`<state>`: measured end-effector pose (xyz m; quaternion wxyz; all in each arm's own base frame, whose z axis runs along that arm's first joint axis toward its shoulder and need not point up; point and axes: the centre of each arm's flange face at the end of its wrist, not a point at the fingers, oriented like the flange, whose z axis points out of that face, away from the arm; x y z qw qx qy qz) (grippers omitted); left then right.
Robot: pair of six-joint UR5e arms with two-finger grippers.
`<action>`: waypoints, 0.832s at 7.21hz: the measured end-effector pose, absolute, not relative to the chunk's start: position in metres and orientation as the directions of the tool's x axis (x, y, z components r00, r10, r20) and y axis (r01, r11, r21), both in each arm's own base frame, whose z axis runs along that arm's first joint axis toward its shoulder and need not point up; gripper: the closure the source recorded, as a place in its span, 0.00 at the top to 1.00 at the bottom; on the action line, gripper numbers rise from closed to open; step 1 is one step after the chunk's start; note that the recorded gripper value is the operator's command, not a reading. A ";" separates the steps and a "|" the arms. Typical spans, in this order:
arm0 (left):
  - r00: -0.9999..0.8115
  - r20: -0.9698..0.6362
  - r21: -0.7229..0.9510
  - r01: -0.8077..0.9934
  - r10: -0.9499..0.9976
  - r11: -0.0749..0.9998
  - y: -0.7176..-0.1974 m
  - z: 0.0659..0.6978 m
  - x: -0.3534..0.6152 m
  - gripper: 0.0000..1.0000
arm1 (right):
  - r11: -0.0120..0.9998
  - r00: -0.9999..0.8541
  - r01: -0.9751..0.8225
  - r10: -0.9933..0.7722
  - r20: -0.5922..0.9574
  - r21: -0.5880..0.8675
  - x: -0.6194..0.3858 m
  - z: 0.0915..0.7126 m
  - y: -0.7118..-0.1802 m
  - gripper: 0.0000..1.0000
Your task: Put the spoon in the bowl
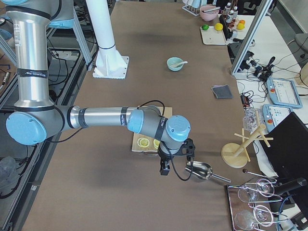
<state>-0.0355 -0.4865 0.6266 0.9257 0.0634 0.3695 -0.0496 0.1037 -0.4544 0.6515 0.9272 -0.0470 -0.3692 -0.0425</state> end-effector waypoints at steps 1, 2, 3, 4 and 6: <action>0.724 -0.686 0.052 0.151 -0.074 0.987 -0.487 0.615 -0.042 0.99 | 0.992 0.724 0.113 -0.042 0.688 -0.057 0.104 0.652 -0.454 1.00; 0.724 -0.684 0.040 0.158 -0.089 0.987 -0.485 0.606 -0.047 0.99 | 0.992 0.724 0.112 -0.042 0.689 -0.057 0.104 0.652 -0.454 1.00; 0.725 -0.682 0.036 0.162 -0.094 0.986 -0.483 0.603 -0.048 0.99 | 0.992 0.724 0.112 -0.043 0.689 -0.056 0.104 0.651 -0.454 1.00; 0.726 -0.681 0.034 0.162 -0.096 0.986 -0.483 0.603 -0.049 0.99 | 0.992 0.724 0.112 -0.045 0.688 -0.053 0.104 0.650 -0.455 1.00; 0.728 -0.679 0.034 0.163 -0.097 0.986 -0.485 0.603 -0.049 0.99 | 0.992 0.724 0.112 -0.047 0.688 -0.050 0.104 0.648 -0.456 1.00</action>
